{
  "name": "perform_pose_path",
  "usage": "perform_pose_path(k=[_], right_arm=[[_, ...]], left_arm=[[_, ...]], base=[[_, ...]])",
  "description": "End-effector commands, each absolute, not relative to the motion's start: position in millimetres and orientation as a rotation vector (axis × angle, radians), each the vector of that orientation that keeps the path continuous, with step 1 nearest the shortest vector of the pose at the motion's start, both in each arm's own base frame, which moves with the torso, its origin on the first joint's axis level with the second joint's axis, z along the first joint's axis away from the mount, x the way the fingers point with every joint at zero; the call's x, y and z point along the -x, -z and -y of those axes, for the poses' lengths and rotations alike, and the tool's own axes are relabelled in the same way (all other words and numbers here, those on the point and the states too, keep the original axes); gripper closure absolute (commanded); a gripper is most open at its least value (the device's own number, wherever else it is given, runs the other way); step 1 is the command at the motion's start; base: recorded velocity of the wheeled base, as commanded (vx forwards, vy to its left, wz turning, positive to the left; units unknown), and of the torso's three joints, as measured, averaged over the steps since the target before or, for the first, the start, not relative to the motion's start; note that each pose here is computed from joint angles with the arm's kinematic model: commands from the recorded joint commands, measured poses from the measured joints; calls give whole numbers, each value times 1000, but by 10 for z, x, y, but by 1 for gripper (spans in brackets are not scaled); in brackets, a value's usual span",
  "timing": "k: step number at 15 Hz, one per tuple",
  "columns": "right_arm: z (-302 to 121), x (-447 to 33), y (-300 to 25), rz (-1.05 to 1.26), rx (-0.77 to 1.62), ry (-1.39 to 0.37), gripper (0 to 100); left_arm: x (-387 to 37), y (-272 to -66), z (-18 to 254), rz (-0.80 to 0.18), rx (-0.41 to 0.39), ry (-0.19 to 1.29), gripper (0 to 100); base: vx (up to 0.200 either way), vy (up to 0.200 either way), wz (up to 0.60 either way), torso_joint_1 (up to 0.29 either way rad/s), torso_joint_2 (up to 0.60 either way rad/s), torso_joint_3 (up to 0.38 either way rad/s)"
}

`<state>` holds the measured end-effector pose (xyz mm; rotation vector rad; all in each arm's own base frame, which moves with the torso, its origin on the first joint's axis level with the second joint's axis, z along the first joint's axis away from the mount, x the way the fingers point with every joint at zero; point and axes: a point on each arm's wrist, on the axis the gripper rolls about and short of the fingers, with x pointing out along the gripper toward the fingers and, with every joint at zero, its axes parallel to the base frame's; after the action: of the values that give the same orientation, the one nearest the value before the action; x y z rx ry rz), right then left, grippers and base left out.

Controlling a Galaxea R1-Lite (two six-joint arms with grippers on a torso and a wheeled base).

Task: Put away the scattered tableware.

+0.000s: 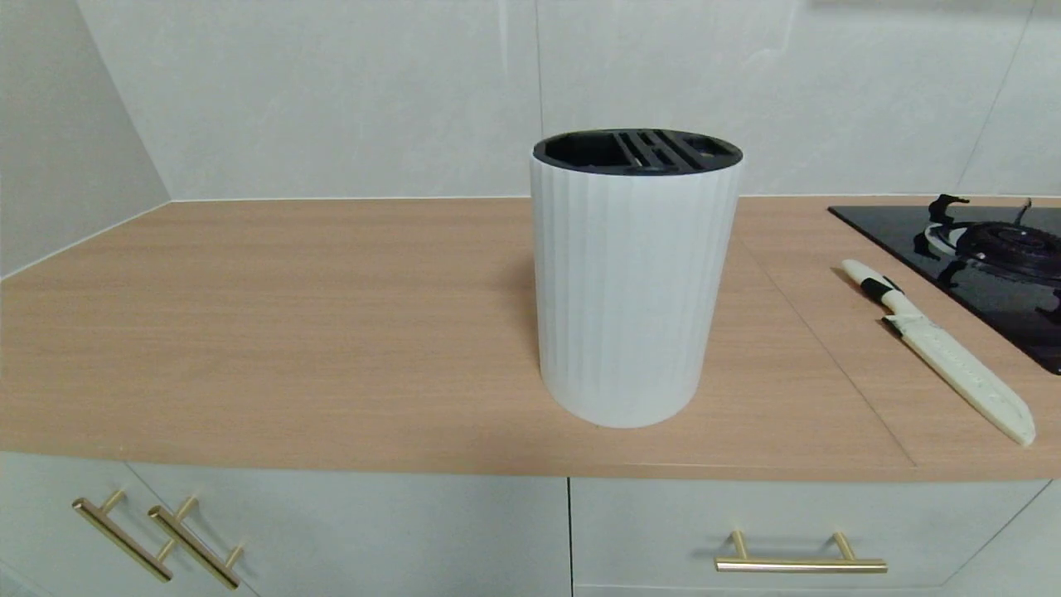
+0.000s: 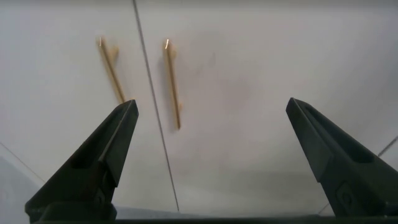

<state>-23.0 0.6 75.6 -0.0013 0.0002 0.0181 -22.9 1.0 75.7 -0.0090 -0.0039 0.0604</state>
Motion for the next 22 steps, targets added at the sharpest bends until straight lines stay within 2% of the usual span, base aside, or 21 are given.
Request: perform_pose_path(k=[1,11,22], right_arm=[[-6,229,-756,-2,2,-18,0],[-6,229,-756,-2,2,-18,0],[-6,229,-756,-2,2,-18,0]], left_arm=[[228,-758,-10,3,9,-60,0],[228,-760,-10,5,9,-61,0],[228,-760,-10,5,9,-61,0]], base=[[0,0,0,183,-471,-300],[0,0,0,201,-485,-291],[0,0,0,258,-559,-303]])
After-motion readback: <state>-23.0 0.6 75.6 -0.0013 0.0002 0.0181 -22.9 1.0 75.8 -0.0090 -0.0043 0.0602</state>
